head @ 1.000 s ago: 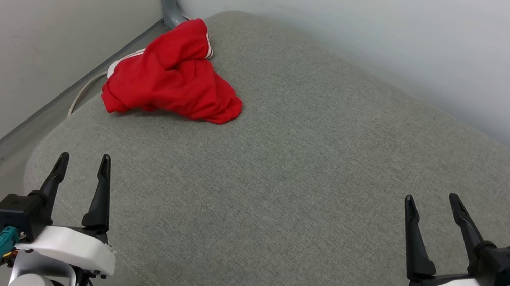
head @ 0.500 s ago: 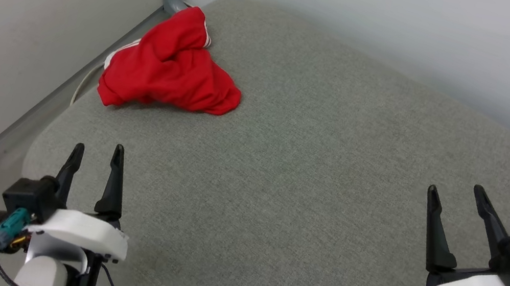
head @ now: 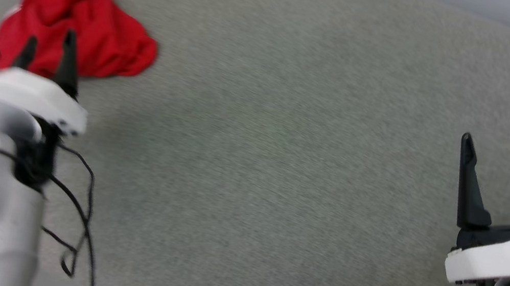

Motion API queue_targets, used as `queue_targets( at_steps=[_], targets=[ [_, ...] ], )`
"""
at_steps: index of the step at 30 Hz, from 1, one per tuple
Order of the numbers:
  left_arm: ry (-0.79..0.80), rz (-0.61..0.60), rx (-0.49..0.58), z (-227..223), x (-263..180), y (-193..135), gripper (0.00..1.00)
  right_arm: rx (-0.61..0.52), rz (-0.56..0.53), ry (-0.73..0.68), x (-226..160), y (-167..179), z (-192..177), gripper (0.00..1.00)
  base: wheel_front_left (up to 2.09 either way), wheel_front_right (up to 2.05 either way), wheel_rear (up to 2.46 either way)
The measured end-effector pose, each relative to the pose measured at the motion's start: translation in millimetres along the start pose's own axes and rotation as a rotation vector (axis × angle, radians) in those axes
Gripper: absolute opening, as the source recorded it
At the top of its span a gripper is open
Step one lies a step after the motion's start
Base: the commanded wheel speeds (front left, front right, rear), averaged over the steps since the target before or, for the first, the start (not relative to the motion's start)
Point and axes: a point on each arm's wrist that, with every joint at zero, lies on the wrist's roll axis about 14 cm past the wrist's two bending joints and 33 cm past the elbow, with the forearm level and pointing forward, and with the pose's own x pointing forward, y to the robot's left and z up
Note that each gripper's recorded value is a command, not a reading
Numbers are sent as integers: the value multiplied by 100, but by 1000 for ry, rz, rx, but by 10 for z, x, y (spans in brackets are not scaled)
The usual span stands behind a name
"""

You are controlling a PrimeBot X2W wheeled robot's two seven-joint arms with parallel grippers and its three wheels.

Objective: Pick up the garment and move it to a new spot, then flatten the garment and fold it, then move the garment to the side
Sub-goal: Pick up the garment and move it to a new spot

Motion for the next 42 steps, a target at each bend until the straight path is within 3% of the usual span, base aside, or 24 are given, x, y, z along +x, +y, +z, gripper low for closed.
queue_targets(
  at_steps=[6,12,19,21,27,28,29,35,42],
  targets=[
    [218,-10,56,-191,588,-54,100,1,-93,24,-32,-396,-210,100,0,0,0],
    [501,69,82,-567,936,52,100,18,-165,54,-84,-692,-467,100,0,0,0],
    [810,167,100,-1104,968,146,100,34,-232,112,-182,-934,-814,100,0,0,0],
    [886,191,64,-1258,921,153,100,36,-243,118,-183,-983,-877,100,0,0,0],
    [982,202,59,-1428,881,150,100,33,-263,131,-194,-1082,-973,100,0,0,0],
    [984,200,55,-1427,882,145,60,32,-263,130,-190,-1085,-972,100,0,0,0],
    [983,201,54,-1424,871,151,0,31,-262,129,-185,-1085,-969,100,0,0,0],
    [936,183,90,-1337,798,212,0,24,-254,102,-165,-1055,-829,100,0,0,0],
    [630,121,182,-709,966,232,0,26,-247,52,-202,-962,-541,100,0,0,0]
  ],
)
